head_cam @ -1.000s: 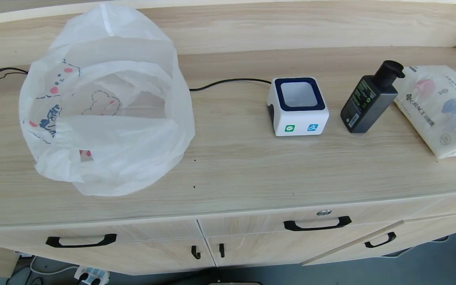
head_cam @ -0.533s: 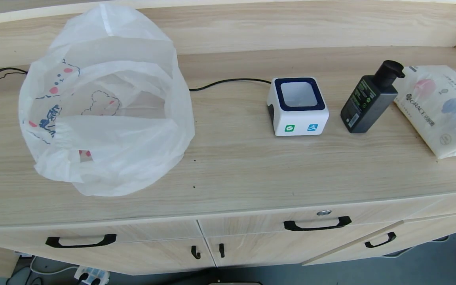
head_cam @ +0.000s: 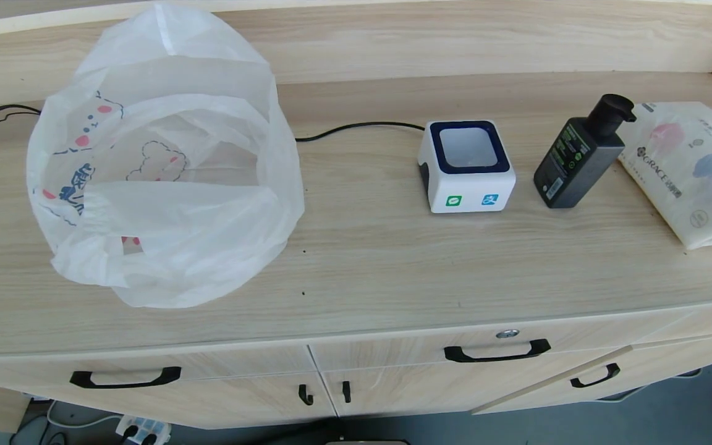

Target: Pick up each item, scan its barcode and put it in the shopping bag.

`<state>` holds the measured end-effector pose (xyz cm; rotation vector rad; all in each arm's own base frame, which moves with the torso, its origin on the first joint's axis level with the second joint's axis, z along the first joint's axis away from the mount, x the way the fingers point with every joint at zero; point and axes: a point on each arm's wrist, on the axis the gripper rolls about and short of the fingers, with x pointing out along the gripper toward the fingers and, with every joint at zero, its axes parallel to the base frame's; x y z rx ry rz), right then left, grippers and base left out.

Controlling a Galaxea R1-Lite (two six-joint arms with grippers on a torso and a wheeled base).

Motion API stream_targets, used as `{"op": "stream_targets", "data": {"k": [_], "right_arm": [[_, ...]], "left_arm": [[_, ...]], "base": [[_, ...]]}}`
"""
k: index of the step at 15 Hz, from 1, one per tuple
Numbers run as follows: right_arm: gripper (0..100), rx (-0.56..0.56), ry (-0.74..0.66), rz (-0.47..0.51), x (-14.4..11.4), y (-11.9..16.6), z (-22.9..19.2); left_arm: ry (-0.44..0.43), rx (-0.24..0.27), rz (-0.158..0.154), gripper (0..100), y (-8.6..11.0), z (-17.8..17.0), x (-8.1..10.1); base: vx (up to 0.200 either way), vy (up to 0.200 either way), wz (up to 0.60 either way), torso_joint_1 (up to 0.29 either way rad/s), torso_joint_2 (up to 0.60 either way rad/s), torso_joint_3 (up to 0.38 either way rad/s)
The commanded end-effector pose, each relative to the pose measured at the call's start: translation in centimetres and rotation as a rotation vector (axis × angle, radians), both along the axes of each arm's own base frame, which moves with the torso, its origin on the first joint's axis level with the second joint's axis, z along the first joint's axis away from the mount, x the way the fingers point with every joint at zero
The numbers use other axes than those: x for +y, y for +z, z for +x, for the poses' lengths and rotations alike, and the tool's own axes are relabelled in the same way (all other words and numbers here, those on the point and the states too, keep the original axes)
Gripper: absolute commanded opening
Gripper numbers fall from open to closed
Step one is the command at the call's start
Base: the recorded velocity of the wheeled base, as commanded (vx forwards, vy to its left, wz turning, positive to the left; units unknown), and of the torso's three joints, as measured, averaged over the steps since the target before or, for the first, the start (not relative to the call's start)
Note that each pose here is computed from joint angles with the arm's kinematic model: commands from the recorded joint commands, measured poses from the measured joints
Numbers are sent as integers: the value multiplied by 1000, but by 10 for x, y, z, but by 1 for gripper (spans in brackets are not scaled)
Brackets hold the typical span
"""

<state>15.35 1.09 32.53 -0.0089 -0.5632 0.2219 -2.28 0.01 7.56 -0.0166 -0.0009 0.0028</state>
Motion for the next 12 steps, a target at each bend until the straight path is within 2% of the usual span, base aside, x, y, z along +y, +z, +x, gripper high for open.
{"op": "stream_targets", "data": {"k": [1,4,12], "right_arm": [[100,148,61,5,11,-31,53],[100,205,104,4,20,-49,58],[100,260,134,-24,30,-68,63]], "left_arm": [[0,-1,0,100,0,0,0],[0,-1,0,100,0,0,0],[0,-1,0,100,0,0,0]], "base": [[0,0,0,0,0,0],[0,0,0,0,0,0],[0,0,0,0,0,0]]}}
